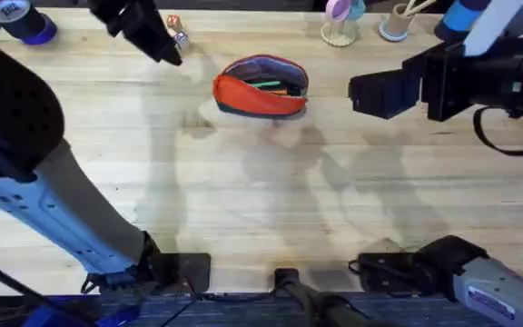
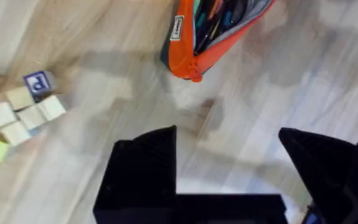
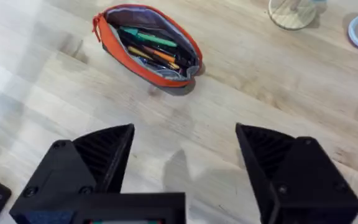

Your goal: Unzip the bag, pick up the pens from the table one at a time and place them inside, then zip the bag closed.

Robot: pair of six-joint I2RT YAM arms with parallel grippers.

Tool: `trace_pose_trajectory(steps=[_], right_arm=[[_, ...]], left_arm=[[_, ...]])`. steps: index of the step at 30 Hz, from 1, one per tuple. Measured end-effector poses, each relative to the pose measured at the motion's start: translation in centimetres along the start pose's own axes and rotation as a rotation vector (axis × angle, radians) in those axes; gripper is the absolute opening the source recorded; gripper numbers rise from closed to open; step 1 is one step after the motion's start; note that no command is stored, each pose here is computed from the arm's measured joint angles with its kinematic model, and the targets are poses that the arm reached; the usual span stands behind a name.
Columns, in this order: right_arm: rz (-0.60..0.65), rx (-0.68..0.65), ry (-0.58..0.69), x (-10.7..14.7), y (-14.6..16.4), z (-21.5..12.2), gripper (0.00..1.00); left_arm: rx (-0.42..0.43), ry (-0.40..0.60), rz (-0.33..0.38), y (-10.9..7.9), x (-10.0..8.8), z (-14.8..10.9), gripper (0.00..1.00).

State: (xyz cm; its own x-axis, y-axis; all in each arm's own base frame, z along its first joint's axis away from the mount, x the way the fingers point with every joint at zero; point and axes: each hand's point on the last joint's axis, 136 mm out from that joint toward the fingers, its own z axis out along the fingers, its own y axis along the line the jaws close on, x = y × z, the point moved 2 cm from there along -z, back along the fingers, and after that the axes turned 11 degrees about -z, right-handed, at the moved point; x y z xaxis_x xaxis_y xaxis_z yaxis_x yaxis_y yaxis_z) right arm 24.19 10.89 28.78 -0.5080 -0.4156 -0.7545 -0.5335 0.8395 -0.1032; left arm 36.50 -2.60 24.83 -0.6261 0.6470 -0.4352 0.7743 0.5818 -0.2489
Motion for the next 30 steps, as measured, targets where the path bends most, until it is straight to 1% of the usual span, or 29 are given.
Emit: trace_pose_trajectory(steps=[6,9,11,14,18,20,24,27,30], right_arm=[[0.000,0.000,0.000,0.0,0.0,0.0,0.998],[0.000,0.000,0.000,0.0,0.0,0.0,0.998],[0.000,0.000,0.000,0.0,0.0,0.0,0.998],[0.000,0.000,0.000,0.0,0.0,0.0,0.998],[0.000,0.000,0.000,0.0,0.0,0.0,0.998],[0.000,0.000,-0.001,0.0,0.0,0.0,0.998],[0.000,0.001,-0.006,-0.1,0.0,0.0,0.998],[-0.001,0.002,-0.009,-0.2,0.0,0.0,0.997],[-0.001,0.002,-0.009,-0.2,0.0,0.0,0.997]], left_arm=[[0.094,-0.030,-0.070,0.7,3.0,1.0,0.995],[0.109,-0.039,-0.073,0.5,3.3,1.2,0.995],[0.106,-0.044,-0.063,0.1,3.4,0.9,0.995],[0.071,-0.066,-0.029,-1.0,3.4,-0.1,0.995],[-0.009,-0.117,0.028,-2.9,3.7,-1.7,0.996],[-0.044,-0.139,0.050,-3.8,4.0,-2.1,0.996],[-0.083,-0.159,0.072,-4.8,5.0,-1.8,0.995],[-0.094,-0.163,0.081,-5.0,5.6,-1.0,0.994],[-0.088,-0.160,0.086,-4.8,6.2,0.1,0.995]])
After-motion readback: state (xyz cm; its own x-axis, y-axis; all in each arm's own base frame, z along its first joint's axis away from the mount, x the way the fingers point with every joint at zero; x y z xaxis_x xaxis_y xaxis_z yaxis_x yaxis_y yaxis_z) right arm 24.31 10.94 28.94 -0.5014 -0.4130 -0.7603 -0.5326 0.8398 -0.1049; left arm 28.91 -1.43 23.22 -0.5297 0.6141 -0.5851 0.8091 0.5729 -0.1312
